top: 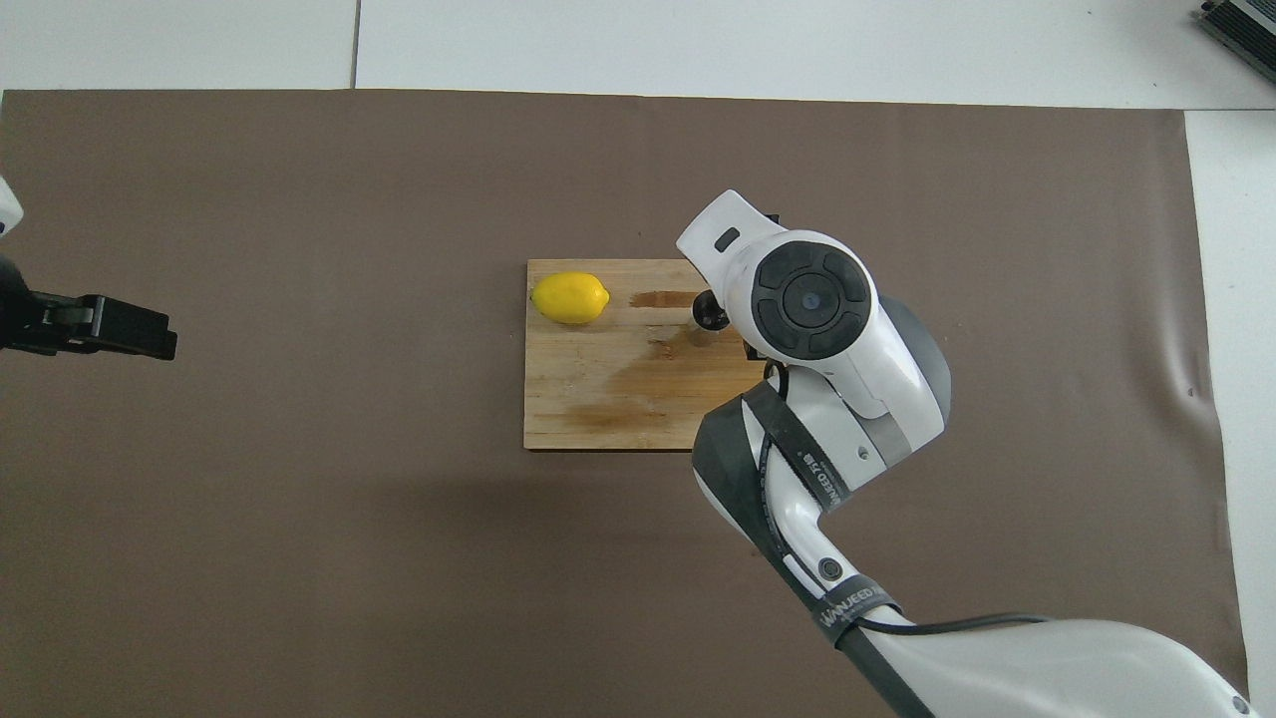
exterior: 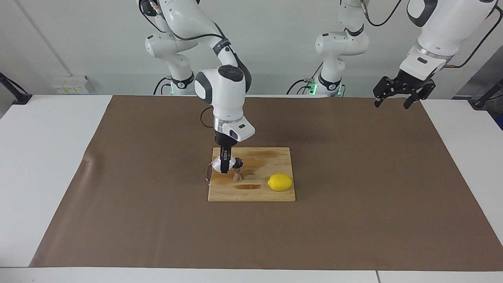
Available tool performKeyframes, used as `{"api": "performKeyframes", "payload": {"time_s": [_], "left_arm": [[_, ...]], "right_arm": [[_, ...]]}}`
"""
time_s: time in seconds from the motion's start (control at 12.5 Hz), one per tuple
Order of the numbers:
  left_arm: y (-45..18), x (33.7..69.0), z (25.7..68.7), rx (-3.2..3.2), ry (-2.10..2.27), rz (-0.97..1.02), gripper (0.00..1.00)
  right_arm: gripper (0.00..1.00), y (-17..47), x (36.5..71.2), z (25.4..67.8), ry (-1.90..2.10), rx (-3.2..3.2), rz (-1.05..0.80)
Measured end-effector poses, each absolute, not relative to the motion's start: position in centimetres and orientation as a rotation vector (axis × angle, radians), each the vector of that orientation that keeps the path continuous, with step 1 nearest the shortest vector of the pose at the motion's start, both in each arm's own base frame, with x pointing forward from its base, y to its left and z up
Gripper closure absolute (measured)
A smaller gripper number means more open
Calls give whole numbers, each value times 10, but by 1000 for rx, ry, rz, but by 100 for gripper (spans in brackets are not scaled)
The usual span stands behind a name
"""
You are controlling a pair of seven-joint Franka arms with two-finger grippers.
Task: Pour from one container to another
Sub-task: 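Turn the white cup upright and lift it away from the board, then lower the white cup back to its starting spot with the right gripper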
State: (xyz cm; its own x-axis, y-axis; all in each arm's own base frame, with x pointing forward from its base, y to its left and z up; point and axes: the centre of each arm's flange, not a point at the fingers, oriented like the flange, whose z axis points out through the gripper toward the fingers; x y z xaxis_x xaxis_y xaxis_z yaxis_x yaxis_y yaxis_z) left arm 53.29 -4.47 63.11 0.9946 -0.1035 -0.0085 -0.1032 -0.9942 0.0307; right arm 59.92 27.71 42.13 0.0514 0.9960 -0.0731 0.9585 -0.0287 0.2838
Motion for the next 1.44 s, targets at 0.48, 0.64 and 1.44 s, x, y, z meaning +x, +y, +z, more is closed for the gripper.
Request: {"api": "performKeyframes", "payload": {"time_s": [0.48, 0.64, 1.44], "left_arm": [[-45, 533, 631, 3107, -161, -16, 0], [-45, 533, 631, 3107, -161, -16, 0], [-45, 533, 631, 3107, -161, -16, 0]], "right_arm": [[50, 266, 604, 428, 1966, 2184, 259], [50, 244, 611, 437, 1969, 2261, 309], [50, 68, 631, 408, 2050, 2563, 566]]}}
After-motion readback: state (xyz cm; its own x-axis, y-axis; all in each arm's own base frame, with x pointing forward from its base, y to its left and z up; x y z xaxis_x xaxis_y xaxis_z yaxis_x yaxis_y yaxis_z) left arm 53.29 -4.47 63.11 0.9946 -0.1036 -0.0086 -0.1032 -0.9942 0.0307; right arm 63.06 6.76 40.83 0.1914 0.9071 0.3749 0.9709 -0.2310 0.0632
